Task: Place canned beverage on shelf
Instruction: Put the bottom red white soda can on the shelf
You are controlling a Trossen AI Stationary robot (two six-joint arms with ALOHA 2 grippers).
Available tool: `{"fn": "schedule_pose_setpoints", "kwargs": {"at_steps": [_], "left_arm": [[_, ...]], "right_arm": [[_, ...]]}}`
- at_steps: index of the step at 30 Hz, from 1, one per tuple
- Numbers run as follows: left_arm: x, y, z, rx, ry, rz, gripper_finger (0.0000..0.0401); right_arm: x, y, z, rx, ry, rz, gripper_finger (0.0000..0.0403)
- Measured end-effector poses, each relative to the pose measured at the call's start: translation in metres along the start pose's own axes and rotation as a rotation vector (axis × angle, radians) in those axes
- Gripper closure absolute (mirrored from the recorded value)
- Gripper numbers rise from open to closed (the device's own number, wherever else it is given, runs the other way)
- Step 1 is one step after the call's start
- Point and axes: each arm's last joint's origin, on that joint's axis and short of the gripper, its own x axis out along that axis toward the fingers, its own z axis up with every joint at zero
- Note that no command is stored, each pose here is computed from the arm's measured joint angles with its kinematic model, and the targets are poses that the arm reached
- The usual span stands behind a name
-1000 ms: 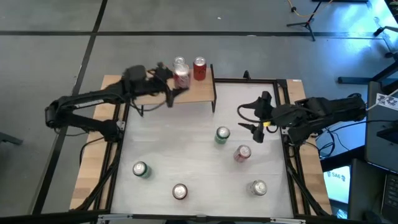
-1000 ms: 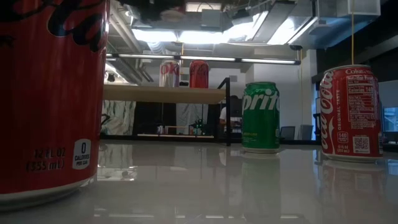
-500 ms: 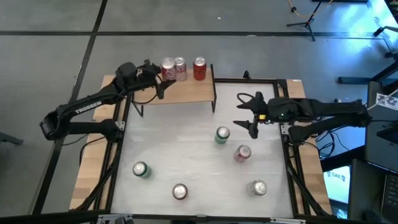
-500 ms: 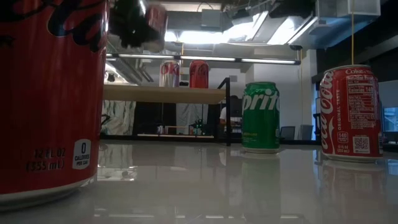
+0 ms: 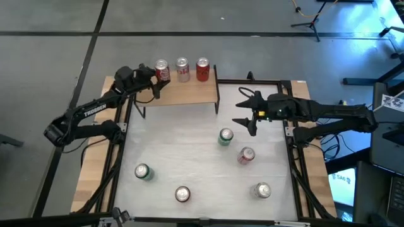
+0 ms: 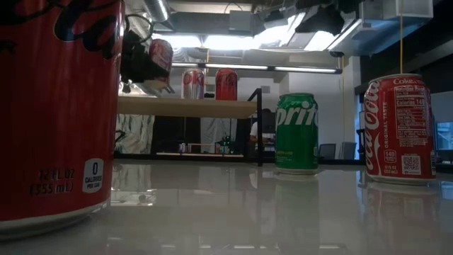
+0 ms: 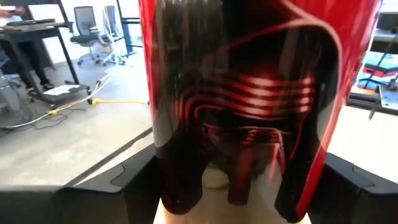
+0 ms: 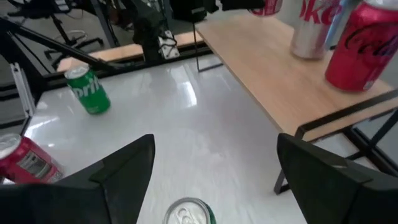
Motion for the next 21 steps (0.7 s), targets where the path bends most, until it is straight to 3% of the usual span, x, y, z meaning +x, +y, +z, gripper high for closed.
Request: {"fn": "schedule_pose_setpoints", "kwargs": {"at_steps": [21], "left_arm": [[0.022, 0.009, -0.036, -0.025, 0.095, 0.079, 0.0108]], "right_arm": [[0.007, -0.017, -0.006, 0.003, 0.008, 0.029, 0.0072]]}}
